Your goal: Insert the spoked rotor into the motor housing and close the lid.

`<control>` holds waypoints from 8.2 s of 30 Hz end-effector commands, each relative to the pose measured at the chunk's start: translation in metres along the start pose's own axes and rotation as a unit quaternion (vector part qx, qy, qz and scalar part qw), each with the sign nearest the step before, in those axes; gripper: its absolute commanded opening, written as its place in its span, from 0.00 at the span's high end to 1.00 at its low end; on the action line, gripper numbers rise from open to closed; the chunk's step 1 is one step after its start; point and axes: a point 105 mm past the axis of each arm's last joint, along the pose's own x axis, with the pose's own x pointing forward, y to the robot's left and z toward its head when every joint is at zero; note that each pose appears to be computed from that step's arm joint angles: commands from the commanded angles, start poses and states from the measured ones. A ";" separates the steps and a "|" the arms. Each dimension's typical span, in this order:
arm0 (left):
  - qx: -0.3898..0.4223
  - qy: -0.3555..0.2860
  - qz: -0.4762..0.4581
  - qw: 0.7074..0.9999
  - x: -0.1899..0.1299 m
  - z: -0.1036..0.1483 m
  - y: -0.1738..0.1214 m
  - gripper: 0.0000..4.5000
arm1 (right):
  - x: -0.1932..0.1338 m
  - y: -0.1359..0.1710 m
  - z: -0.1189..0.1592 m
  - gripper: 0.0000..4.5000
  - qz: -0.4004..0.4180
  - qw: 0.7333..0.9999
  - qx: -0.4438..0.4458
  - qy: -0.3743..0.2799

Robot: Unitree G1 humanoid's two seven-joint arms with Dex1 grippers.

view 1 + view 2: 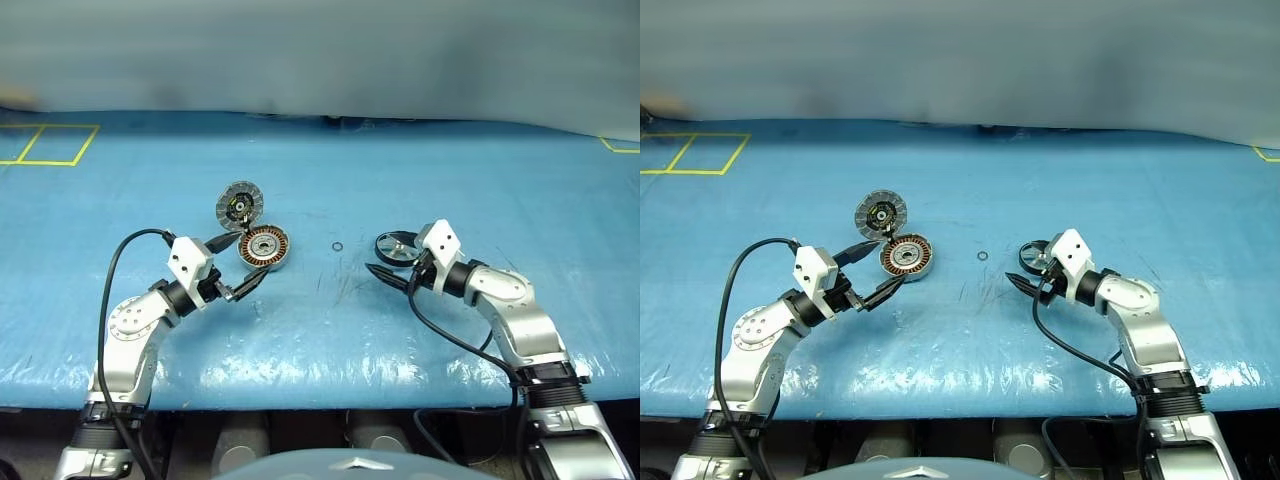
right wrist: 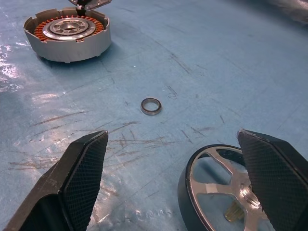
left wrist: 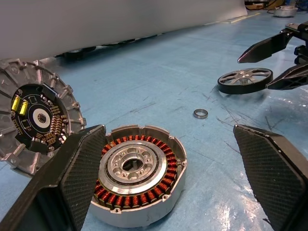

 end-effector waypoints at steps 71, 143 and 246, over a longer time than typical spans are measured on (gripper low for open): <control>0.550 0.451 -0.340 0.615 0.065 0.033 0.027 0.00 | 0.007 -0.017 0.034 0.00 0.052 0.996 -0.072 0.011; 0.668 0.230 -0.526 0.474 0.068 -0.002 -0.050 0.53 | -0.004 -0.003 0.017 0.00 -0.016 0.999 -0.035 -0.023; -0.018 0.003 -0.080 0.997 -0.030 -0.024 -0.054 0.00 | 0.051 0.093 0.042 0.85 0.140 0.989 -0.007 -0.043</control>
